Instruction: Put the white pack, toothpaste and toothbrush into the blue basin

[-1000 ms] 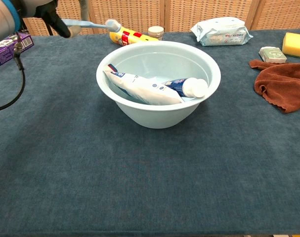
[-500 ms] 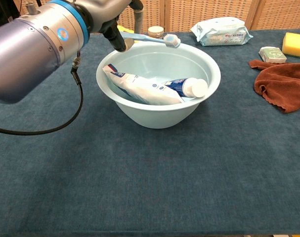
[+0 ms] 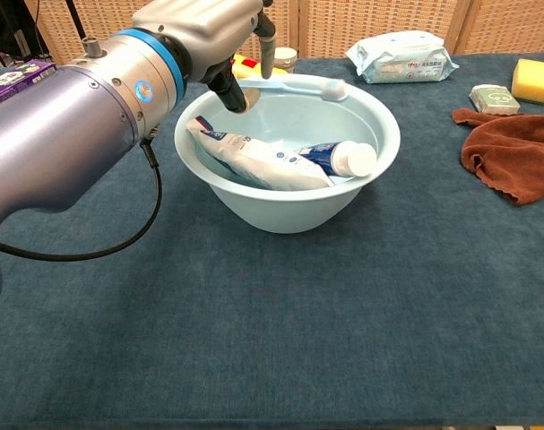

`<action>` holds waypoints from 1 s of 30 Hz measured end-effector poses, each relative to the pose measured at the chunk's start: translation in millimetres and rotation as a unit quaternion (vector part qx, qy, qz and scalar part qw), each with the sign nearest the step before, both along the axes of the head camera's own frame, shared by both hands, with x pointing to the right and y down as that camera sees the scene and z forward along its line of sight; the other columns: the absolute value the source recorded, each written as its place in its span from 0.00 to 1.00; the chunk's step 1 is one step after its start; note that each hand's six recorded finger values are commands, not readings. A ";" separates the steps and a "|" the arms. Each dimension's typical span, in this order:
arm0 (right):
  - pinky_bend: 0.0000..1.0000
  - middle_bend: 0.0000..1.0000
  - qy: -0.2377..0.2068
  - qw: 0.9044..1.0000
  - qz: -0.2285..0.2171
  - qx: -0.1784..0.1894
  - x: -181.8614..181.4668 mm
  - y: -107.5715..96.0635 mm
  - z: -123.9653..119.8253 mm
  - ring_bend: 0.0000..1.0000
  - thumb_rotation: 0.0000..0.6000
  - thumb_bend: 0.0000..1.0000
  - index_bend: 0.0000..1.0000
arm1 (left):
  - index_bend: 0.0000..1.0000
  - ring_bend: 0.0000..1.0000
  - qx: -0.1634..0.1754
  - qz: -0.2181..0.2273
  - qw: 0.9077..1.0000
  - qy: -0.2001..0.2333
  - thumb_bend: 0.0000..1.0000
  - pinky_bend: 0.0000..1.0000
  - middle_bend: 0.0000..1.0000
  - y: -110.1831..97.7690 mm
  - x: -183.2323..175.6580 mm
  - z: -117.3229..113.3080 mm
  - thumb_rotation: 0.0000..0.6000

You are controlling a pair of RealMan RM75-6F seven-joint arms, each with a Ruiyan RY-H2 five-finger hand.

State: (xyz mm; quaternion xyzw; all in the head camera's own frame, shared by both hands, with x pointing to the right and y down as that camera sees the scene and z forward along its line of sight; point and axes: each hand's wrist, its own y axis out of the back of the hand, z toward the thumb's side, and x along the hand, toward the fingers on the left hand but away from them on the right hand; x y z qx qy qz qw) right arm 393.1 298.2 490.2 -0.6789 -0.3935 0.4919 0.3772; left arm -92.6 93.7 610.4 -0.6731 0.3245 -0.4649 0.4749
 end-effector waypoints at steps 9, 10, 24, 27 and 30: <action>0.00 0.00 0.000 1.000 -0.001 0.000 -0.2 0.4 -0.2 0.00 1.00 0.10 0.06 | 0.09 0.00 -0.003 -0.002 1.000 -0.007 0.34 0.22 0.00 0.0 -5.6 2.4 1.00; 0.00 0.00 0.000 1.000 -0.001 0.001 -0.1 0.4 -0.3 0.00 1.00 0.11 0.06 | 0.09 0.00 -0.004 -0.002 1.000 -0.007 0.34 0.22 0.00 0.1 -6.0 2.3 1.00; 0.00 0.00 0.008 1.000 -0.002 0.003 0.7 0.2 0.6 0.00 1.00 0.10 0.06 | 0.09 0.00 0.015 0.008 1.000 -0.005 0.34 0.22 0.00 5.3 -45.7 -14.4 1.00; 0.00 0.00 0.011 1.000 -0.003 0.005 0.1 0.4 0.6 0.00 1.00 0.10 0.06 | 0.07 0.00 0.025 0.017 0.999 -0.014 0.33 0.21 0.00 13.3 -66.8 -23.4 1.00; 0.00 0.00 0.014 1.000 -0.004 0.007 -0.7 0.8 0.5 0.00 1.00 0.10 0.06 | 0.01 0.00 0.025 0.020 0.999 -0.027 0.29 0.17 0.00 25.3 -90.8 -31.2 1.00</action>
